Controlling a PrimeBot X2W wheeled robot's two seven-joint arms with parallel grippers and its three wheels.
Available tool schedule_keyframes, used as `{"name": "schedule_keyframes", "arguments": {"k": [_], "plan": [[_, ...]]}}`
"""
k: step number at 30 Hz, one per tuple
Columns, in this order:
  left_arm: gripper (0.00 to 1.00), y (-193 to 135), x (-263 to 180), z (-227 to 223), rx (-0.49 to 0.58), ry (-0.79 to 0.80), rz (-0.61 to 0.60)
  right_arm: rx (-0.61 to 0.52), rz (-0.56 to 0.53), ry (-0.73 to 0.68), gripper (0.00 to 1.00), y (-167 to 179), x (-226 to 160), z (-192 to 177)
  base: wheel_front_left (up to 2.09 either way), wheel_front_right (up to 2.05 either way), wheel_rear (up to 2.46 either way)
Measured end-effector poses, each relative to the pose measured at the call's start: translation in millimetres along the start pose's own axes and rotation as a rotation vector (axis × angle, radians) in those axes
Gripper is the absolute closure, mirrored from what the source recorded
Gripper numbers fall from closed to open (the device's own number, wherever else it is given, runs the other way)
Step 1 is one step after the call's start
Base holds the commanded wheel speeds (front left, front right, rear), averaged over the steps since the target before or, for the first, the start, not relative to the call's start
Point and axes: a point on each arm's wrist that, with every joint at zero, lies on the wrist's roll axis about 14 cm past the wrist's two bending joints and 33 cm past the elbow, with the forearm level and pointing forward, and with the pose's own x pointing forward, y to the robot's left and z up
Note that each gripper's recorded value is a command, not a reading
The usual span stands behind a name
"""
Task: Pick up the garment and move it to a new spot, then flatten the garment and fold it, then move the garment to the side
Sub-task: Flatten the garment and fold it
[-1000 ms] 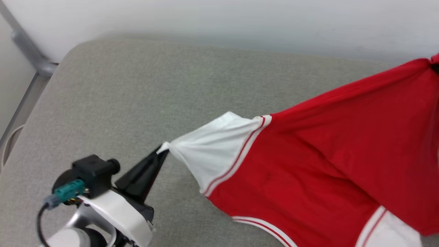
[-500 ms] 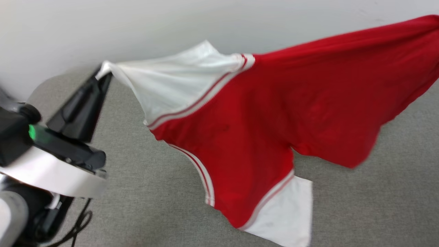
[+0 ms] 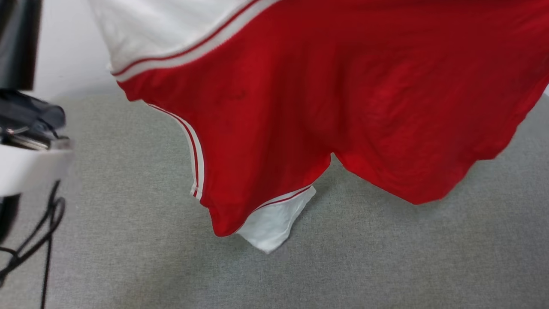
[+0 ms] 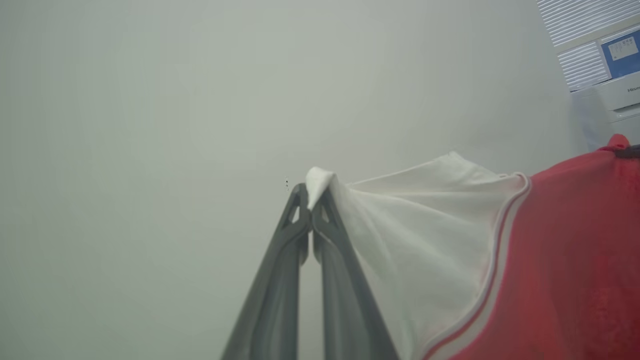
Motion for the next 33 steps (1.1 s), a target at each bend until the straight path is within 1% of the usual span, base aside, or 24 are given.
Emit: {"name": "schedule_keyframes", "arguments": {"k": [4,7,12,17,23,26,30,33], "plan": [[1.0,12.6,15.8,4.9,0.062,-0.033,0.013,0.008,-0.012,-0.027,1.0,-5.2,6.2,6.3,0.0,0.0,0.0],[1.0,18.8,29.8,-0.4,0.079,-0.041,0.005,0.006,-0.027,-0.039,1.0,-10.8,16.4,5.9,0.0,0.0,0.0],[1.0,30.9,54.8,-34.3,0.12,0.02,-0.031,-0.001,-0.042,-0.06,1.0,-20.2,45.3,2.5,0.0,0.0,0.0],[1.0,46.8,84.3,-76.6,0.162,0.081,-0.06,-0.024,-0.079,-0.065,1.0,-36.5,83.9,-8.4,0.0,0.0,0.0],[1.0,65.3,123.5,-131.0,0.198,0.123,-0.07,-0.05,-0.124,-0.066,1.0,-55.7,139.2,-28.8,0.0,0.0,0.0],[1.0,73.6,146.3,-155.4,0.208,0.134,-0.059,-0.05,-0.152,-0.09,1.0,-65.7,167.0,-33.7,0.0,0.0,0.0],[1.0,84.7,178.2,-182.0,0.265,0.138,-0.038,-0.072,-0.183,-0.111,1.0,-74.3,205.2,-44.3,0.0,0.0,0.0],[1.0,90.5,198.5,-200.4,0.287,0.119,-0.016,-0.06,-0.204,-0.142,1.0,-80.6,230.1,-49.7,0.0,0.0,0.0]]}}
